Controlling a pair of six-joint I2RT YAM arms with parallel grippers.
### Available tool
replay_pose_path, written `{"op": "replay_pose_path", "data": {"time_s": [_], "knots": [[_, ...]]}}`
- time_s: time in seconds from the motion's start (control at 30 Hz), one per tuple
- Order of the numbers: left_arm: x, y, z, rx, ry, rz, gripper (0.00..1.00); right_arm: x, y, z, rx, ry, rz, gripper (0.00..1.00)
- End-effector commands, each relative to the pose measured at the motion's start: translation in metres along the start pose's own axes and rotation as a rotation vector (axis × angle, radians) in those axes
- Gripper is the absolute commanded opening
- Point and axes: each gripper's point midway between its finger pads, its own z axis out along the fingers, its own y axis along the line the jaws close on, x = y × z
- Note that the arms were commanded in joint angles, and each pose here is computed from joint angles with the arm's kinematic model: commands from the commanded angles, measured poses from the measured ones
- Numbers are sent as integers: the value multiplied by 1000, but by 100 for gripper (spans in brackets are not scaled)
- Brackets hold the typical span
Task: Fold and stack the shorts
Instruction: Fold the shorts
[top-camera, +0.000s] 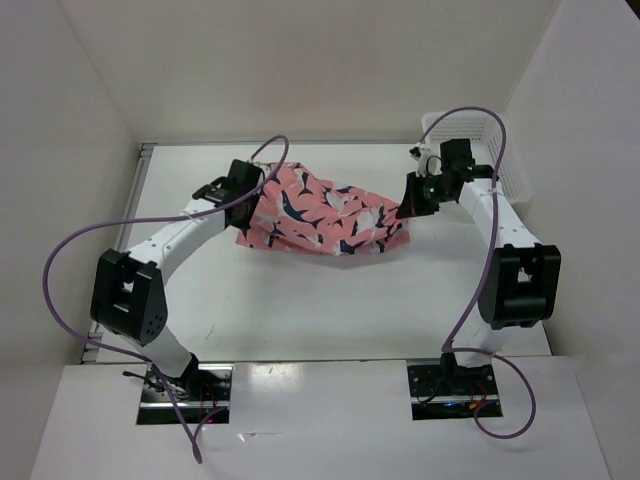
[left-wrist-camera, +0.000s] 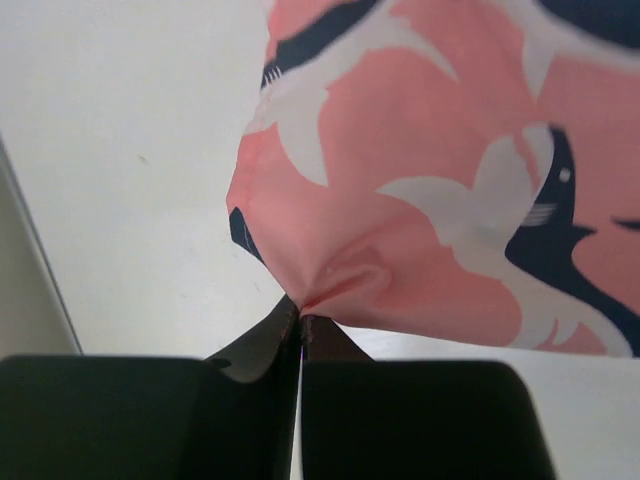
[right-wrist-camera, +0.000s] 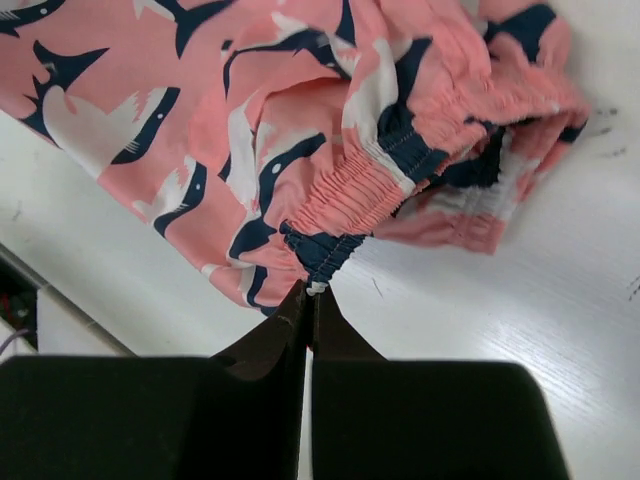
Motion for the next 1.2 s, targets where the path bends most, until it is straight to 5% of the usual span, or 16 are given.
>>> {"op": "replay_pose_path", "data": {"time_s": [0.0,0.1,0.3,0.33,0.37,0.47,0.5,0.6,0.63,0.9,0.97,1.13,1.17], "knots": [[-35,29,-28,-72,-90,-48,0,-11,27,-18,-94,-16,-21,0],[-65,47,-40,-104,-176,-100,0,-38,26,-12,-94,-74,26,0],[-163,105,-17,-139,-322,-238,0,-169,13,-10,-73,-339,93,0],[-171,103,12,-130,-300,-237,0,-201,14,-24,-45,-423,78,0],[-209,125,-10,-153,-390,-273,0,-206,-3,-4,-19,-407,96,0],[-240,122,26,-116,-390,-268,0,-234,-21,9,27,-451,78,0],[-278,134,13,-134,-511,-299,0,-245,-20,4,34,-483,63,0],[-310,136,-18,-192,-659,-340,0,-247,-29,13,51,-478,59,0],[-298,127,13,-193,-579,-320,0,-244,-31,16,52,-467,65,0],[-278,154,20,-166,-524,-324,0,-233,-48,28,86,-437,75,0],[-264,124,26,-17,-457,-269,1,-229,-53,28,114,-420,59,0],[-161,56,66,233,-26,-188,2,-153,-86,54,238,-244,103,0],[-164,59,73,232,-50,-198,2,-130,-89,58,251,-194,113,0]]}}
